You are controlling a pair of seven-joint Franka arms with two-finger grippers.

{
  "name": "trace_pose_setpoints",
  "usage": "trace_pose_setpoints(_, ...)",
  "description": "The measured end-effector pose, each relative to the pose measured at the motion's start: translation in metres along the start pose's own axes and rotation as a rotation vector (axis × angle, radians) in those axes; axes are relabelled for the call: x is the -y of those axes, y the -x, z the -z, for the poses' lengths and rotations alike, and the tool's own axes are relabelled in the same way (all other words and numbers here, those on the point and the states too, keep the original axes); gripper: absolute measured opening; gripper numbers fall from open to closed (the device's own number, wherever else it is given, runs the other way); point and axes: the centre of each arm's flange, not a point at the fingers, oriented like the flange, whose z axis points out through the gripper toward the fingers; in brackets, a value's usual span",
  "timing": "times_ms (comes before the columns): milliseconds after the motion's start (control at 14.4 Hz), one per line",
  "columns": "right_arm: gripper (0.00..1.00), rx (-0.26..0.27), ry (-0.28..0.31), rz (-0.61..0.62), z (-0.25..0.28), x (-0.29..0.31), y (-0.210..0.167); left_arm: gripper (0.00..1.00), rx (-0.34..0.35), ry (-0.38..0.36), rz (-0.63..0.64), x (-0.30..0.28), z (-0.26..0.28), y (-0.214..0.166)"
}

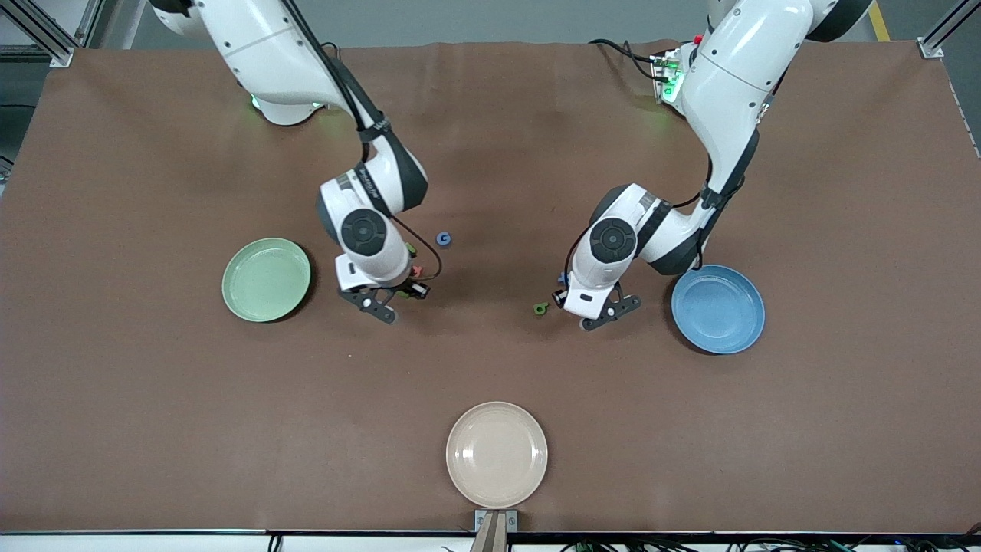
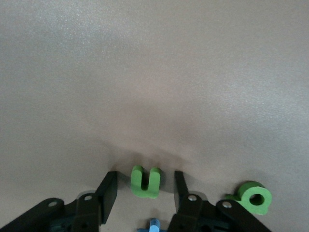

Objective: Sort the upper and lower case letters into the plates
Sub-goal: 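Grasp the green B with the right gripper while the left gripper grasps the u, then drop the B on the green plate while the left gripper drops u on blue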

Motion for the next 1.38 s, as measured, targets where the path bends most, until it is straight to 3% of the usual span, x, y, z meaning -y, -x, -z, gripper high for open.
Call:
trace_pose_setpoints(208,0.34,0.003,-0.026,0.078,0.044,-0.057,-0.034,0.48,-0.001,0.003,-0.001,-0.001,0.001,0.0)
trace_pose_setpoints(346,0.34,0.01,-0.029,0.129,0.057,-0.1,-0.043,0.34,-0.003,0.007,-0.002,-0.003,0.002,0.0)
trace_pose_setpoints(485,0.34,0.009,-0.004,0.173,0.06,-0.143,-0.044,0.28,-0.004,0.008,-0.002,-0.003,0.003,0.0)
trace_pose_setpoints(623,0.34,-0.001,0.018,0.205,0.058,-0.186,-0.048,0.27,-0.008,0.012,0.0,-0.003,0.006,-0.002)
trace_pose_setpoints(969,0.34,-0.024,-0.006,0.253,0.021,-0.281,-0.06,0.26,-0.03,-0.024,-0.01,0.008,0.057,-0.019)
trace_pose_setpoints(1108,0.34,-0.052,-0.019,0.259,0.002,-0.297,-0.055,0.26,-0.028,-0.057,-0.065,0.027,0.082,-0.034)
trace_pose_setpoints(1385,0.34,-0.057,-0.015,0.26,-0.031,-0.301,-0.05,0.26,-0.025,-0.095,-0.189,0.085,0.1,-0.068)
